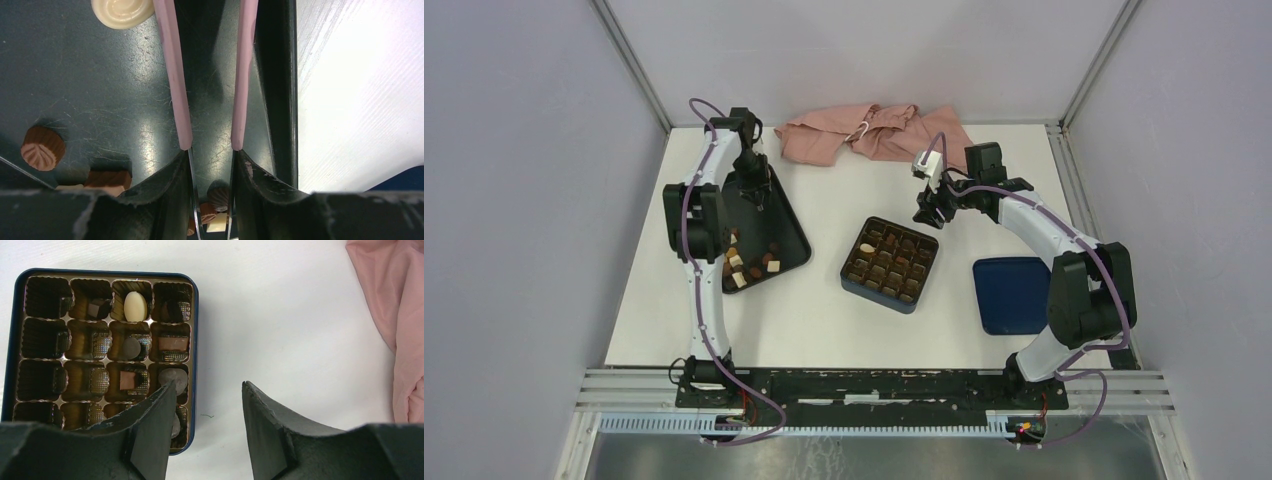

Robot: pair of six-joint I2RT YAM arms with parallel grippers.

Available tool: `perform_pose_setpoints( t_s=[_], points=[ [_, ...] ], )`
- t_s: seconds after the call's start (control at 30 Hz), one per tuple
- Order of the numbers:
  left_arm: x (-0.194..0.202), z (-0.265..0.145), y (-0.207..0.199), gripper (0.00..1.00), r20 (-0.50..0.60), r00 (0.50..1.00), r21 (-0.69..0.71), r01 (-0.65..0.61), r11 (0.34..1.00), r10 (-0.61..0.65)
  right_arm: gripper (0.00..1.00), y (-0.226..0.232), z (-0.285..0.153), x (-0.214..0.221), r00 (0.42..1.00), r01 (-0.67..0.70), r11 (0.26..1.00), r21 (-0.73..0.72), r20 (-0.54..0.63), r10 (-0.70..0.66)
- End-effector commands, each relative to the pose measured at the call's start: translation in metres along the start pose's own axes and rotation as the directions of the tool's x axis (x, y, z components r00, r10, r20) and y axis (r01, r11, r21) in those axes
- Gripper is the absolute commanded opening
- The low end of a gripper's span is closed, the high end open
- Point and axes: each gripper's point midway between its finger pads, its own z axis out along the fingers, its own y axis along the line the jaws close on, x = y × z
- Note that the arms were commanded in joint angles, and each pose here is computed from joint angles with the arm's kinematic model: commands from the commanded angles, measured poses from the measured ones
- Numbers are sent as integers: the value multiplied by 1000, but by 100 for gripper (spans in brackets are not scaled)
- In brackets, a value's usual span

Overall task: Pack the chocolate
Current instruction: Pick up the fake chocolate from the plate.

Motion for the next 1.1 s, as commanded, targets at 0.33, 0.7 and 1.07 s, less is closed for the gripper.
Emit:
perform_pose_setpoints(
  t_s=[0.33, 0.7, 1.07],
  points=[
    [-7, -18, -10, 23, 44, 998, 45, -46, 998, 44, 57, -6, -3, -16, 999, 38, 999, 5, 36, -38],
    [15, -51, -9, 6, 108, 994, 62, -39, 997, 32, 57, -4, -3, -17, 998, 37, 999, -1, 42, -37],
    [72, -69, -13, 2, 152, 988, 151, -52, 987, 29, 57, 3, -3, -20, 997, 54, 998, -38, 62, -51]
  ],
)
